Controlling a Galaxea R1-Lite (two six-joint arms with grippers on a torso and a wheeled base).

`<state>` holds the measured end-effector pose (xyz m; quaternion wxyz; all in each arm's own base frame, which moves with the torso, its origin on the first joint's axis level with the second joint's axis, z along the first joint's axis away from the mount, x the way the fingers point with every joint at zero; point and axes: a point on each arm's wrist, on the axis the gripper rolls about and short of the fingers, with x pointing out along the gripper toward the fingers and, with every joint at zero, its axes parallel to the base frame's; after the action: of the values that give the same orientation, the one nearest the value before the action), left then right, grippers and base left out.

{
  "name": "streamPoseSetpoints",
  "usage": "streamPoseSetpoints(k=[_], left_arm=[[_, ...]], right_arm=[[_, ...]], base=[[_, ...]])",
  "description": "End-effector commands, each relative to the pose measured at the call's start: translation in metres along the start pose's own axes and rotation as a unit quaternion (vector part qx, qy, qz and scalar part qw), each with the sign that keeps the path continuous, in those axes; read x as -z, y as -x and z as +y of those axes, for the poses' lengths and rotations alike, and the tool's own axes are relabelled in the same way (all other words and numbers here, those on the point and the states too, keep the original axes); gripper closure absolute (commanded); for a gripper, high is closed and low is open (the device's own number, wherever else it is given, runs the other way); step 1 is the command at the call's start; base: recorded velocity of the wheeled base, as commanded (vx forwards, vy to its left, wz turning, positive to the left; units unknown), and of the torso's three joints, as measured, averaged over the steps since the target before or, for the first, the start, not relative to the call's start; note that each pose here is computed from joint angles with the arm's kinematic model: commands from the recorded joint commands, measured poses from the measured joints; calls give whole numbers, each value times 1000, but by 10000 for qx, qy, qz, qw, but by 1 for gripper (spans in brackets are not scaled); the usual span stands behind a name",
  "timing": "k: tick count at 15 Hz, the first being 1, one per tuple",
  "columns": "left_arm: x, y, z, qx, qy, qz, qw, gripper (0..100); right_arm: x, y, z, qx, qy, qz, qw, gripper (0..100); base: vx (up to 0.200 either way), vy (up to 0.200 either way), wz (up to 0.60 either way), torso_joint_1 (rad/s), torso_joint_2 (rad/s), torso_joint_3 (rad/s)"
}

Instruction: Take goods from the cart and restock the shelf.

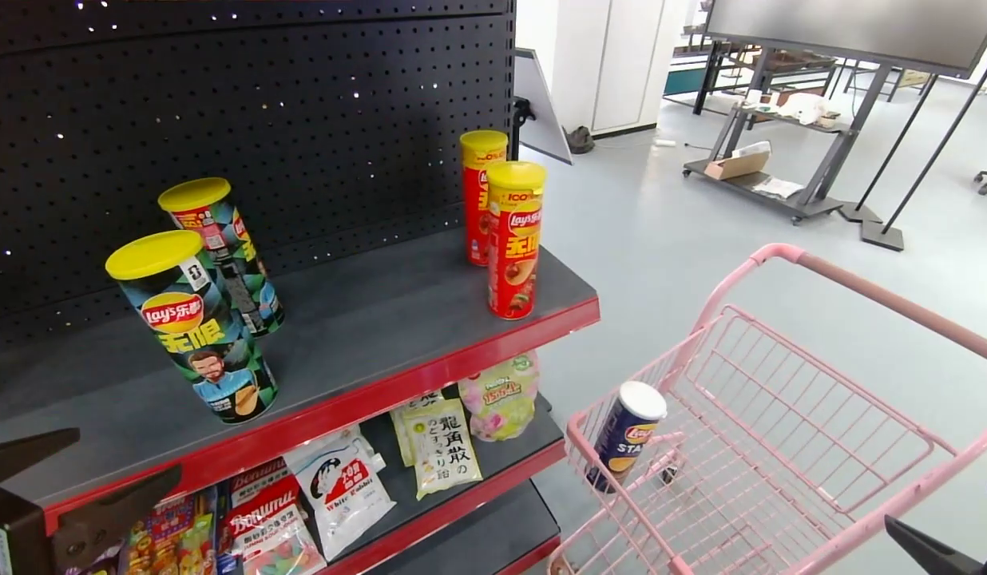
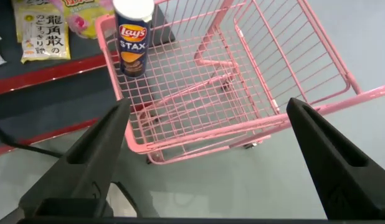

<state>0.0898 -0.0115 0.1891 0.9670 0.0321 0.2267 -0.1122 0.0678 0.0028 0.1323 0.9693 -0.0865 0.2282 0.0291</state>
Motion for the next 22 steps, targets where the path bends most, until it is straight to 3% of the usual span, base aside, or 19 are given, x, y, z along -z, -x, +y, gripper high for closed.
streamPoseSetpoints(k=[1, 16, 19, 20, 22], left_arm=[[0, 1, 0, 23, -5, -18, 10000, 0], [27, 23, -5, 97, -89, -359, 9993, 0], [32, 23, -5, 57, -259, -678, 9973, 0], [32, 20, -5, 22, -238, -850, 9961, 0], [34, 18, -5, -11, -212, -924, 9955, 0]], right_arm=[[1, 1, 0, 6, -3, -11, 10000, 0], [13, 4, 2, 1, 67, 20, 10000, 0], [4, -10, 2, -76, 55, 185, 9998, 0], [-2, -17, 3, -167, 70, 45, 9998, 0], [-11, -37, 2, -190, -118, 45, 9997, 0]], base=[[0, 0, 0, -100, 237, 144], [0, 0, 0, -145, 383, 230], [0, 0, 0, -40, 108, 67], [0, 0, 0, 0, 0, 0], [0, 0, 0, 0, 0, 0]])
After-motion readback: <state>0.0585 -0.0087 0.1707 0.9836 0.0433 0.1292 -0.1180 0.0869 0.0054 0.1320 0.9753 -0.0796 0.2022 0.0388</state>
